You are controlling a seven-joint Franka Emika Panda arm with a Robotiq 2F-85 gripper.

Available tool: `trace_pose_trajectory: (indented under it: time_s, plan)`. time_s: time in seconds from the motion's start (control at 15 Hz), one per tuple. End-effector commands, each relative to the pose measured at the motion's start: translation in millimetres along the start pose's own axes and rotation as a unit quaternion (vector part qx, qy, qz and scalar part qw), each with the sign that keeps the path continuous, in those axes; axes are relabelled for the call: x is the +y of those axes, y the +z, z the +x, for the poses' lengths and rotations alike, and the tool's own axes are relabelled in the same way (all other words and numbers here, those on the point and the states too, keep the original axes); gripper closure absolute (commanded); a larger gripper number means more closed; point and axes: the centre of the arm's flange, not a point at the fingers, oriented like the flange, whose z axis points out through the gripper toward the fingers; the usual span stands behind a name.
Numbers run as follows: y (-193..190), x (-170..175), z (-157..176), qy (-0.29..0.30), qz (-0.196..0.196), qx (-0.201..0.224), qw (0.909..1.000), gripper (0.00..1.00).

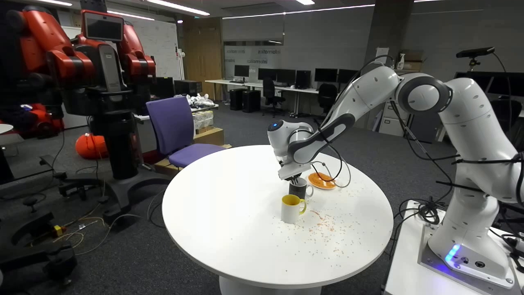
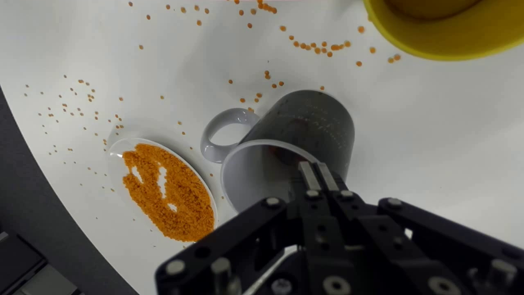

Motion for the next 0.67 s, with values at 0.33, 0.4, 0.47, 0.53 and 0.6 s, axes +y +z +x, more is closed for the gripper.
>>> trace_pose_trajectory:
  time_s: [0.33,0.4,0.47,0.53,0.6]
  plan:
    - [-62.5,23.7,-10.5,-0.013,-0.01,0.02,0.9997,0.99]
    - [-74.3,28.9,-11.2,-0.012,-0.01,0.029,0.9995,0.99]
    - [-84.5,33.5,-11.6,-0.013,-0.004,0.037,0.9992,0.99]
    - [-93.9,37.3,-12.3,-0.014,0.002,0.047,0.9988,0.99]
    - [-102.4,40.6,-11.8,-0.015,0.008,0.055,0.9983,0.99]
